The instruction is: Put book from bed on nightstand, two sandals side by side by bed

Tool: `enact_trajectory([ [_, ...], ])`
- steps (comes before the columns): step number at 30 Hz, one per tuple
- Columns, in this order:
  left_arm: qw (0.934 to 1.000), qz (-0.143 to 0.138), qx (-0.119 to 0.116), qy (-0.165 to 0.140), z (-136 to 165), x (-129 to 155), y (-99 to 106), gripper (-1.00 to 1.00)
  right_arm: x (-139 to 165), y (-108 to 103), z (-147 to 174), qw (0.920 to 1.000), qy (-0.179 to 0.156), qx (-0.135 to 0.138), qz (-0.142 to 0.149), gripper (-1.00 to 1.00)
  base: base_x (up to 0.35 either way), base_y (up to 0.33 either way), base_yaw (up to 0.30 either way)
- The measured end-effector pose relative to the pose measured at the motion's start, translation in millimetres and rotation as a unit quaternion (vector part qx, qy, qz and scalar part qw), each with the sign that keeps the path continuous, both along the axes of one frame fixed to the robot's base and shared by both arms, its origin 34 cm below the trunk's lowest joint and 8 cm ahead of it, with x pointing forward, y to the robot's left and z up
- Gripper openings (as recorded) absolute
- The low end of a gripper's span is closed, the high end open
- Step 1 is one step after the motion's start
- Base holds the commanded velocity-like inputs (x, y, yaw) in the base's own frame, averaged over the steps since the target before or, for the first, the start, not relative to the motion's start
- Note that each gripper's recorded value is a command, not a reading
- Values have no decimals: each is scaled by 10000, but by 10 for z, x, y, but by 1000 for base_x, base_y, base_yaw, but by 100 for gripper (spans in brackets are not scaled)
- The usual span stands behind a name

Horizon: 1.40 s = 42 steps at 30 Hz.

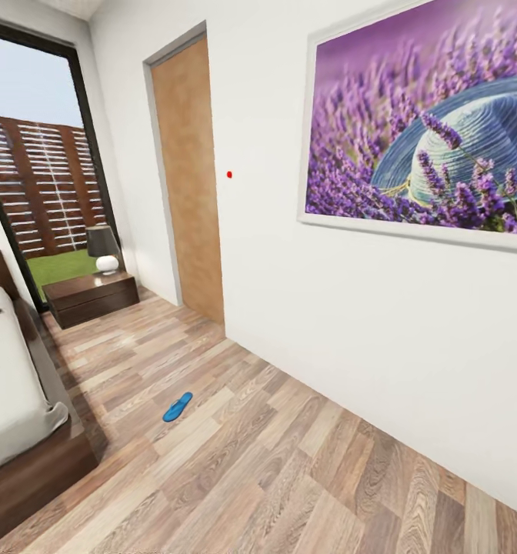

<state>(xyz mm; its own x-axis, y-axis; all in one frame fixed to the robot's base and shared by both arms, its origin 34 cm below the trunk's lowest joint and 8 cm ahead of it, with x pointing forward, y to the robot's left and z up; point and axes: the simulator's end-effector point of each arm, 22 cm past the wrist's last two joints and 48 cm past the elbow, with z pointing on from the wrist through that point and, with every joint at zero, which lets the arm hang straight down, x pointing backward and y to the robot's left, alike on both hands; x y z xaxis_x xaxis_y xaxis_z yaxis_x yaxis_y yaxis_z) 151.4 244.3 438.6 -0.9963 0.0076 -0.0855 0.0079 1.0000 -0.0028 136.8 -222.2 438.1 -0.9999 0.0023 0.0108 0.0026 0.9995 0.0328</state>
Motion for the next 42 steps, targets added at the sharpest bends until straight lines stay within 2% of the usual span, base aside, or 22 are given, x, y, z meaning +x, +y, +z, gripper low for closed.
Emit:
enact_trajectory([
  [42, 10000, -1, -4, -1, 0, 1, -6, 100, 4, 37, 1, 10000, -3, 24, 2, 100, 0, 0, 284],
])
